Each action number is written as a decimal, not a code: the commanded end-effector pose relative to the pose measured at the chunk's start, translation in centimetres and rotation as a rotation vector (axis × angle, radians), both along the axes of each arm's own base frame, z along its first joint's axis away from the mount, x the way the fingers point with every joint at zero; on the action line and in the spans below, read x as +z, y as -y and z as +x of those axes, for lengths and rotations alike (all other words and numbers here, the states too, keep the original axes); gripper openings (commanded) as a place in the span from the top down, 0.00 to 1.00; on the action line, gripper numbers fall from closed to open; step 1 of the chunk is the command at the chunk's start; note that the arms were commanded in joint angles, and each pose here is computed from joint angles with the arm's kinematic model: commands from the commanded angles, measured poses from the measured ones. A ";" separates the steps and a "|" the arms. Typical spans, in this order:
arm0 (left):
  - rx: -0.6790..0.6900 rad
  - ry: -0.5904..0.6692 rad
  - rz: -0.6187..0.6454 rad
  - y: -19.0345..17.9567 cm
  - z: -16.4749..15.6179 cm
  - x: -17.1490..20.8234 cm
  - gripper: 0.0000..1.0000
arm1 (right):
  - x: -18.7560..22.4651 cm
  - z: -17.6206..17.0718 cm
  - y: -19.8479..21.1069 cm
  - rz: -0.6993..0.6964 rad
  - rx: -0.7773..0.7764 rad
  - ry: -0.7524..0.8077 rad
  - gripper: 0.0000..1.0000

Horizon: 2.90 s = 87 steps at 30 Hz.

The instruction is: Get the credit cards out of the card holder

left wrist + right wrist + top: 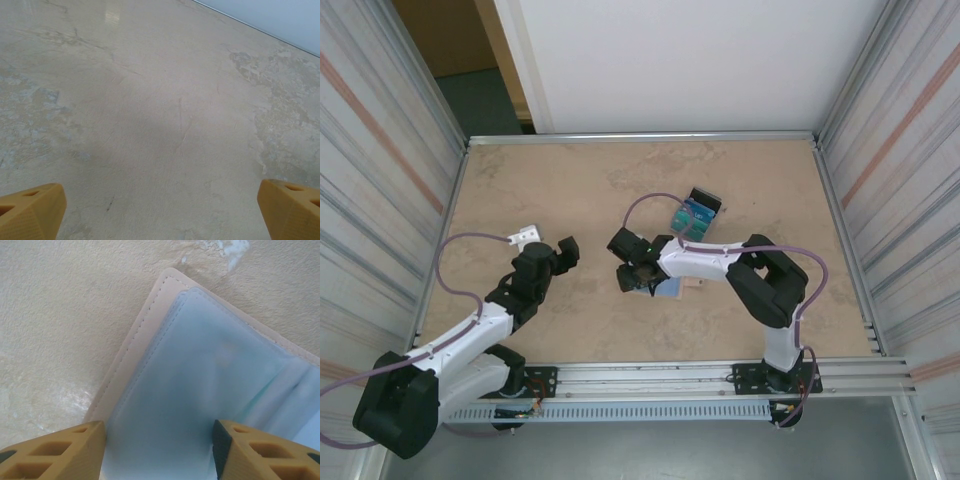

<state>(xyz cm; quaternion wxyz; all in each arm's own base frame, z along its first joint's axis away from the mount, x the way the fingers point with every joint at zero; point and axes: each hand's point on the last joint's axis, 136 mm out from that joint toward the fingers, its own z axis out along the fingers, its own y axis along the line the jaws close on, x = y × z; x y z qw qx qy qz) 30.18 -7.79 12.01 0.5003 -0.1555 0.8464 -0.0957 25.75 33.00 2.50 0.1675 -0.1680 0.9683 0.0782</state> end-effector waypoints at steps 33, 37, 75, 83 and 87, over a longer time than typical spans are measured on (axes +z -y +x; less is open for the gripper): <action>-0.059 0.041 0.004 0.6 0.1 2.3 0.01 | 3.4 -0.1 5.2 -0.042 -0.072 0.049 0.64; -0.072 0.031 0.006 0.9 0.3 2.2 0.01 | 3.3 -0.2 5.8 -0.033 -0.103 0.039 0.64; -0.346 -0.038 0.148 9.5 1.0 0.8 0.01 | 1.1 0.1 10.6 0.006 -0.234 -0.036 0.85; -0.351 -0.045 0.149 9.8 1.0 0.5 0.01 | 1.2 0.5 11.5 -0.016 -0.237 -0.027 0.86; -0.351 -0.049 0.152 9.9 1.1 0.5 0.01 | 1.1 0.5 11.5 -0.015 -0.230 -0.032 0.93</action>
